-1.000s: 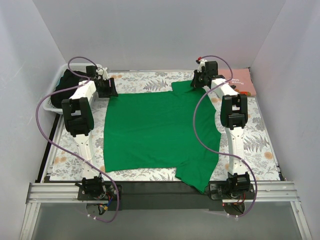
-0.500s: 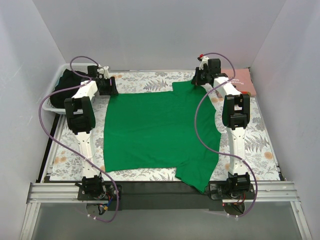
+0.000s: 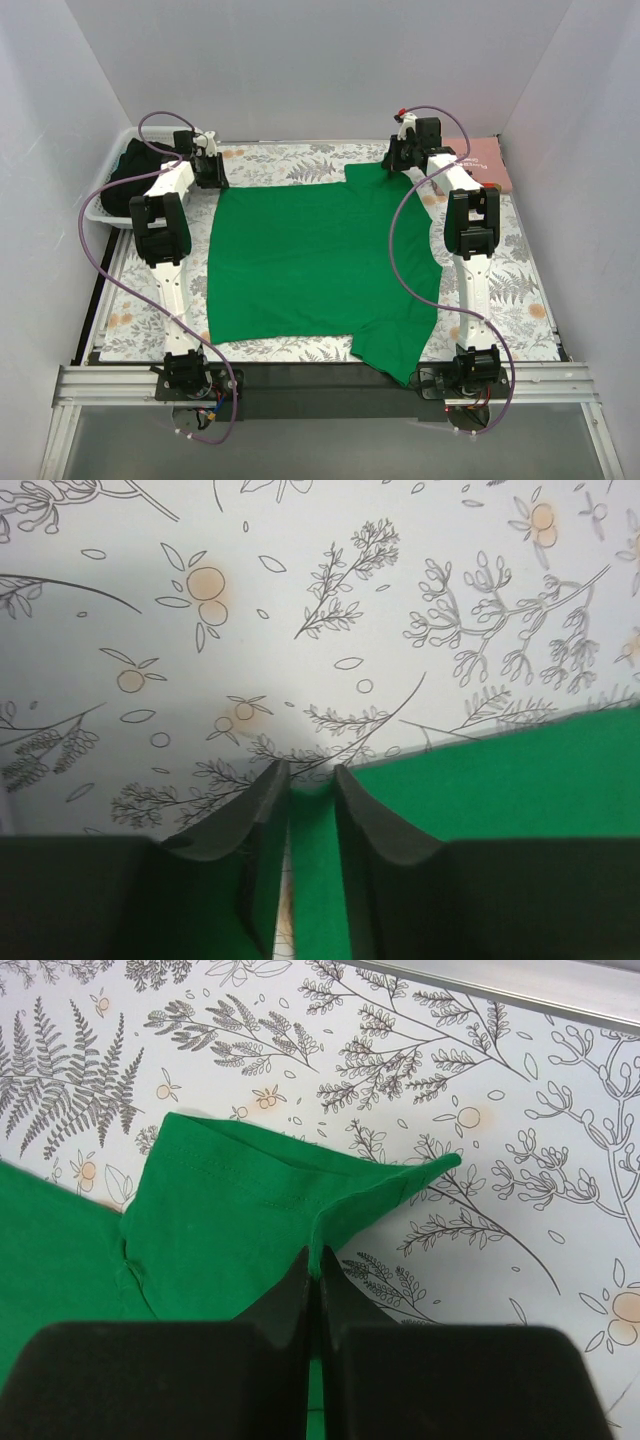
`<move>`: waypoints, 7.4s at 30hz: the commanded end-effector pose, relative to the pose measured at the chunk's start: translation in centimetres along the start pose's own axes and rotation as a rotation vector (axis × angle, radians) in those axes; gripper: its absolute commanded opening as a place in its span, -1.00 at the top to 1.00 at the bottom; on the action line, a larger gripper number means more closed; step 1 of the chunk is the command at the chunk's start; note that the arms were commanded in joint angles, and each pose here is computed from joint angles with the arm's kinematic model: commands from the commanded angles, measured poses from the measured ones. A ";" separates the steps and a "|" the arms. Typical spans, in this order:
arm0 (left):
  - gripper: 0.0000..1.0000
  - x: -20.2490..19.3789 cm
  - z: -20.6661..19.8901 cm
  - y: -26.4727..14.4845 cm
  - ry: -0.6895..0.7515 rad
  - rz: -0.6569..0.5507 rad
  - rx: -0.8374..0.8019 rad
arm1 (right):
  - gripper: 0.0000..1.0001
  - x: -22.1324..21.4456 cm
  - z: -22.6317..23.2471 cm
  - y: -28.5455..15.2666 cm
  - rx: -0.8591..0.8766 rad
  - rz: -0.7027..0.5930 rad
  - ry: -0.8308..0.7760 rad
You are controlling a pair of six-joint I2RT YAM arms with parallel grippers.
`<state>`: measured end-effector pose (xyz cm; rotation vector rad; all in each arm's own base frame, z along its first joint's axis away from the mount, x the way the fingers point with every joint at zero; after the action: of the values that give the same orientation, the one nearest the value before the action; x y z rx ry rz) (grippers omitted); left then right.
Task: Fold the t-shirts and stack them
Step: Fold the tshirt
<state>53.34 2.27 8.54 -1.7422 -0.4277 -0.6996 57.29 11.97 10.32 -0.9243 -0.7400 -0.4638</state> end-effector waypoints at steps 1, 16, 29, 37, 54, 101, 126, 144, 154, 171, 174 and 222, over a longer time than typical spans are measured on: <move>0.58 0.9 0.7 -0.6 -0.008 -0.014 0.021 | 0.97 3.1 1.5 -2.4 0.024 -0.077 -0.057; 1.00 2.9 -0.9 -4.3 0.038 -0.130 -0.020 | 0.97 6.9 2.7 -6.6 0.062 -0.164 -0.078; 1.00 2.5 -1.6 -7.7 0.122 -0.219 -0.024 | 0.97 5.8 2.5 -7.8 0.091 -0.132 -0.085; 1.00 2.0 -2.1 -8.8 0.168 -0.234 -0.044 | 0.97 5.0 2.7 -7.5 0.126 -0.098 -0.066; 1.00 0.0 -3.1 -12.5 0.226 -0.302 -0.054 | 0.97 4.2 3.6 -10.3 0.160 -0.073 -0.089; 1.00 -4.8 -5.5 -17.2 0.248 -0.266 -0.084 | 0.97 -1.6 4.0 -15.3 0.192 0.067 -0.036; 1.00 -8.3 -5.4 -16.0 0.245 -0.170 -0.099 | 0.97 -5.9 4.3 -16.4 0.205 0.162 0.030; 1.00 -11.4 -5.6 -15.7 0.246 -0.080 -0.104 | 0.97 -9.2 3.7 -16.3 0.182 0.241 0.045; 1.00 -12.2 -4.7 -14.0 0.237 -0.031 -0.089 | 0.97 -11.0 3.5 -16.1 0.171 0.281 0.055; 0.86 -14.2 -4.6 -13.4 0.209 0.084 -0.108 | 0.54 -12.9 3.3 -16.0 0.169 0.342 0.081; 0.43 -12.1 -5.6 -14.9 0.212 0.050 -0.200 | 0.23 -11.7 3.8 -16.7 0.172 0.339 0.071; 0.09 -2.8 -38.2 3.1 0.198 0.026 -0.748 | 0.03 -11.1 0.9 -17.0 0.137 0.435 0.263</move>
<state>43.77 -34.19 9.90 -2.3330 0.0328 -1.0495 38.32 4.45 11.54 -0.8545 -0.3229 -0.1461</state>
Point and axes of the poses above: each gripper's point midway between its finger pads, its own y axis out along the fingers, its own z axis along the line the jaws close on, x = y × z, the point moved 8 cm from there along -y, back along the fingers, and after that the axes turned 6 degrees about y, right-handed, at the moved point
